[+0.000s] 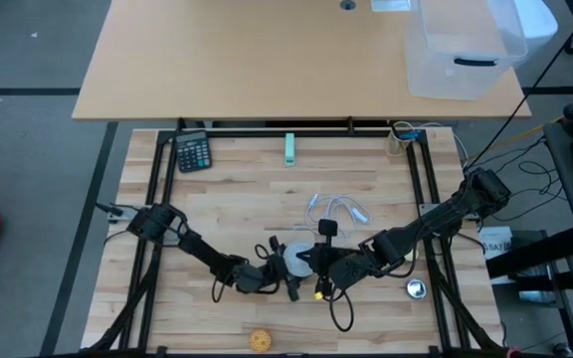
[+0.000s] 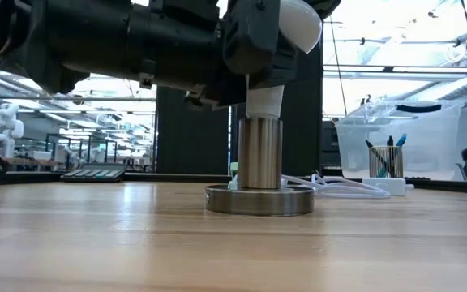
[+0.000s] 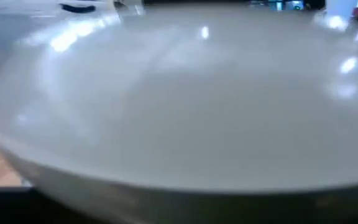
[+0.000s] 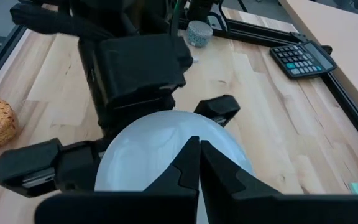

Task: Screw lightbulb
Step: Insert the white lightbulb into the silver lamp

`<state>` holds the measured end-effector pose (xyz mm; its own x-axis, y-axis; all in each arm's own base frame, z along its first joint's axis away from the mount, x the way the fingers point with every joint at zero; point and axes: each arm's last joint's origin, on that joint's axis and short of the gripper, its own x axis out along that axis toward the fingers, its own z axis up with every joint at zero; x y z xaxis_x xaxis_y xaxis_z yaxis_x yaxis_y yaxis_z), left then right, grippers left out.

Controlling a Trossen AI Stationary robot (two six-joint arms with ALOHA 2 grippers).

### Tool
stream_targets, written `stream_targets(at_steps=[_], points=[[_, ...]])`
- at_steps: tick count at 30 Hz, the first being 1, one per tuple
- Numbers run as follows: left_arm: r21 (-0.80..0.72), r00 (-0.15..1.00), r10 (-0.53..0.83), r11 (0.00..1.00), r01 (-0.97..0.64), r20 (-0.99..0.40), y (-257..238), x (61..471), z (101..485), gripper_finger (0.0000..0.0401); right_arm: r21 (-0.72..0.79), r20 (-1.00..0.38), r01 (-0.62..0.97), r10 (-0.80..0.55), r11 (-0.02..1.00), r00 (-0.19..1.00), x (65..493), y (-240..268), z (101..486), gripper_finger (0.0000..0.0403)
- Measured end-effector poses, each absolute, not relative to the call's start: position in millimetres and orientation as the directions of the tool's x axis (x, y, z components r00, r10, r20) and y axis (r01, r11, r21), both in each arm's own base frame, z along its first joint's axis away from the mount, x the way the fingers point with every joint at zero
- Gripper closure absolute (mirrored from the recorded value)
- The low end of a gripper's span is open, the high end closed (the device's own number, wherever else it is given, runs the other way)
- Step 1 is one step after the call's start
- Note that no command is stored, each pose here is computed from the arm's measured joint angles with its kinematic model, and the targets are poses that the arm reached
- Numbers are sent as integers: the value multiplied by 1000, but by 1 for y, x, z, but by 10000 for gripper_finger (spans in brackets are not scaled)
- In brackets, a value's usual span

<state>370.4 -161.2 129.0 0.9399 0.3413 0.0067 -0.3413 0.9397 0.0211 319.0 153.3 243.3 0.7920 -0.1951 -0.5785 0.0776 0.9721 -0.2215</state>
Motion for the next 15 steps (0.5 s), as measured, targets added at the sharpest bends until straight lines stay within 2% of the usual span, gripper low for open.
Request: stream_targets(at_steps=[10,15], points=[[26,910,414,910,-413,-16,-163,369,114,119,-221,-577,71,-189,973,794,319,154,243,403],[57,920,391,919,-391,1,-164,369,116,162,-214,-578,77,-189,974,794,319,154,243,403]])
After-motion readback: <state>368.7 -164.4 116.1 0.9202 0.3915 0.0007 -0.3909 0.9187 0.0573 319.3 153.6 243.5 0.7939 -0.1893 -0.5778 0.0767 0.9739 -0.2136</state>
